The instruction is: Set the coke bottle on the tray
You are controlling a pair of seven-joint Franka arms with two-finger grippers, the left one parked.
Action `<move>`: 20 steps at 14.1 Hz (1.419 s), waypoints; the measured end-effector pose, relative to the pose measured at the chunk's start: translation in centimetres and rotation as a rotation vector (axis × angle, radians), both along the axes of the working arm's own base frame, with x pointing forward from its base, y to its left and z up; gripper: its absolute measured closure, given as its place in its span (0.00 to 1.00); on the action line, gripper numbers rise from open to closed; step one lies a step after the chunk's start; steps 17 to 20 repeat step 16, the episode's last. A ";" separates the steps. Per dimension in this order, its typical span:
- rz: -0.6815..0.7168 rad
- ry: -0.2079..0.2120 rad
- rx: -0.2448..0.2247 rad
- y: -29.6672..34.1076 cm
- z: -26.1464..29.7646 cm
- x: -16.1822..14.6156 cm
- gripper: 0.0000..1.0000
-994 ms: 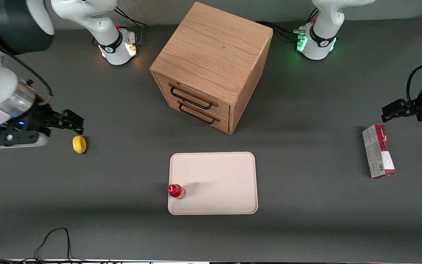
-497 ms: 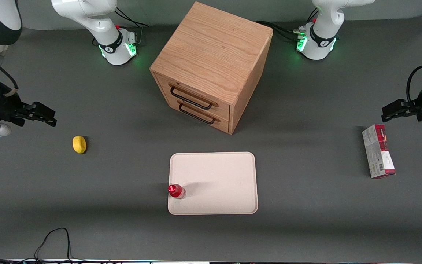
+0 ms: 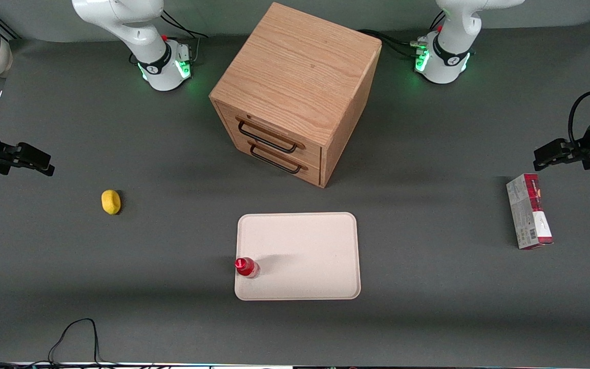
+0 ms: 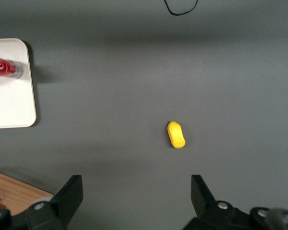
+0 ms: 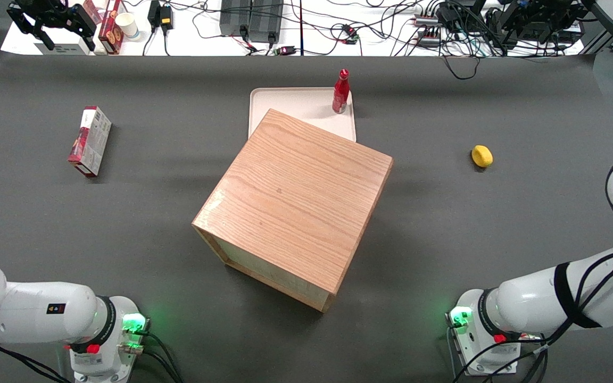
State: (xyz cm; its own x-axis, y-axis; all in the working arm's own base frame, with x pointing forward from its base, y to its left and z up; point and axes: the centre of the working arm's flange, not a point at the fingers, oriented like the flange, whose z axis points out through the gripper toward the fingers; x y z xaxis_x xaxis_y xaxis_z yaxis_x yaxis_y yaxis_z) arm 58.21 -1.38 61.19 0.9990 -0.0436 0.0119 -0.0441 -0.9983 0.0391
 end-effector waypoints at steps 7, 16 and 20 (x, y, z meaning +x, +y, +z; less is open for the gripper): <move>0.017 0.012 0.000 0.3 0.0 -0.2 0.00; 0.016 0.053 0.002 0.3 -0.4 -0.7 0.00; 0.016 0.053 0.002 0.3 -0.4 -0.7 0.00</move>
